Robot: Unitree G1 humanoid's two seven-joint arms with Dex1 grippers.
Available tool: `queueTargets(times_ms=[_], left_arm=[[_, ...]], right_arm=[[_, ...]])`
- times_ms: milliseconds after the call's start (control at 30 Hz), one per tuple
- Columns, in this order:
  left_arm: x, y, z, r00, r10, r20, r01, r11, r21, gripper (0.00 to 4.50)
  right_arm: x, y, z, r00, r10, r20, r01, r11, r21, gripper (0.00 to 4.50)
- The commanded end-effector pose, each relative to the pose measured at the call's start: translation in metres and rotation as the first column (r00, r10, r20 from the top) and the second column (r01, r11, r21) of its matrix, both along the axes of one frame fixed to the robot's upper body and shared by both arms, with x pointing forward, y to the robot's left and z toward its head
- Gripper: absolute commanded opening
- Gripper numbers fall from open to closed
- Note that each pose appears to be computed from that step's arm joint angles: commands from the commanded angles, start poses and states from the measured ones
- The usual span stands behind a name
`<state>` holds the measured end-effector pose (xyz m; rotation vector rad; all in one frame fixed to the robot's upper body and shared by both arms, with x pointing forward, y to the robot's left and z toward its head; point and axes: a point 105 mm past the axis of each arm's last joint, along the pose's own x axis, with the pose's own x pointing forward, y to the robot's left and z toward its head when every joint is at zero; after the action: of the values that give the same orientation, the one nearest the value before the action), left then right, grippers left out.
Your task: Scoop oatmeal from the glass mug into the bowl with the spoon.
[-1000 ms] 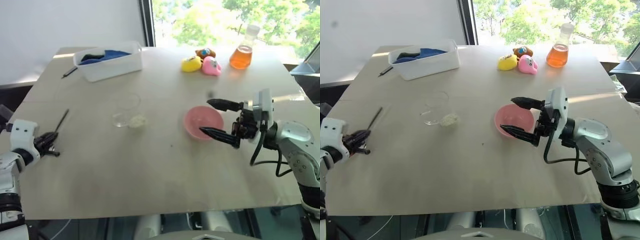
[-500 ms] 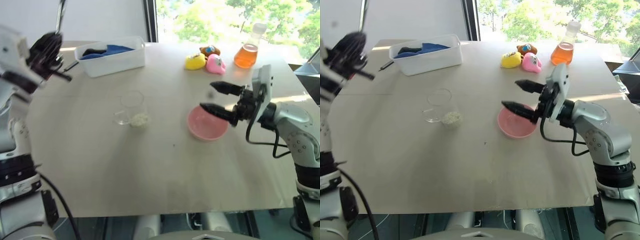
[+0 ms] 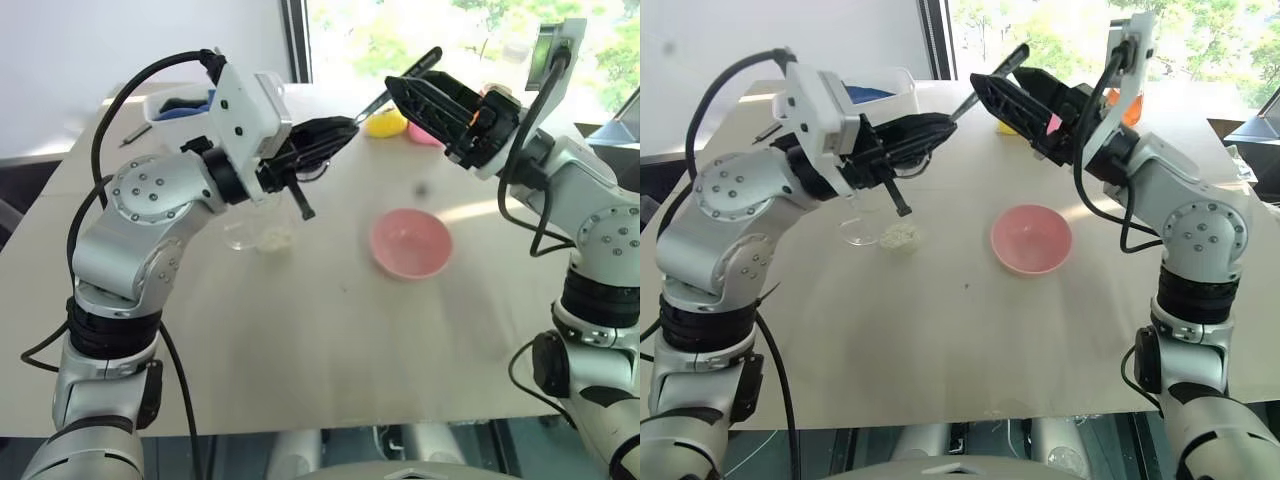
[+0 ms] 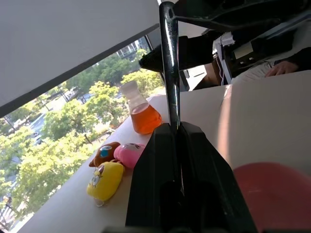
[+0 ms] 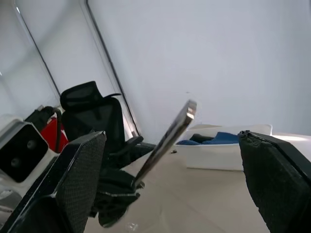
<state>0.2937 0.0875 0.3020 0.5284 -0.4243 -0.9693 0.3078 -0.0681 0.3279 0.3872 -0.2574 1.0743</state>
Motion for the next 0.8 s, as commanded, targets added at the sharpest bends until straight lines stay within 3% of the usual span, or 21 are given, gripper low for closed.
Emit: queueTargets(times_ms=[33,300,600,633,800], left_arm=[[-0.005,-0.004,0.007,0.996,-0.006,0.089,0.001,0.999,0.053,0.04],[0.0,-0.012,0.004,0.993,-0.014,0.119,0.005,0.997,0.072,0.04],[0.005,-0.013,0.007,0.99,0.003,0.14,-0.012,0.998,0.064,0.0],[0.005,-0.014,0.007,0.991,0.002,0.137,-0.01,0.998,0.057,0.0],[0.009,-0.01,0.011,0.992,0.025,0.12,-0.027,1.0,0.013,0.0]], right_arm=[[-0.013,0.002,0.011,0.998,0.037,0.04,-0.038,0.999,0.014,4.5],[-0.013,0.005,0.01,0.999,0.048,0.011,-0.048,0.999,0.025,4.5],[-0.012,0.001,0.008,0.999,0.033,0.002,-0.033,0.999,0.026,0.28],[-0.012,0.001,0.009,0.999,0.032,0.003,-0.032,0.999,0.031,0.1],[-0.011,0.0,0.008,1.0,0.022,0.003,-0.022,0.999,0.026,0.1]])
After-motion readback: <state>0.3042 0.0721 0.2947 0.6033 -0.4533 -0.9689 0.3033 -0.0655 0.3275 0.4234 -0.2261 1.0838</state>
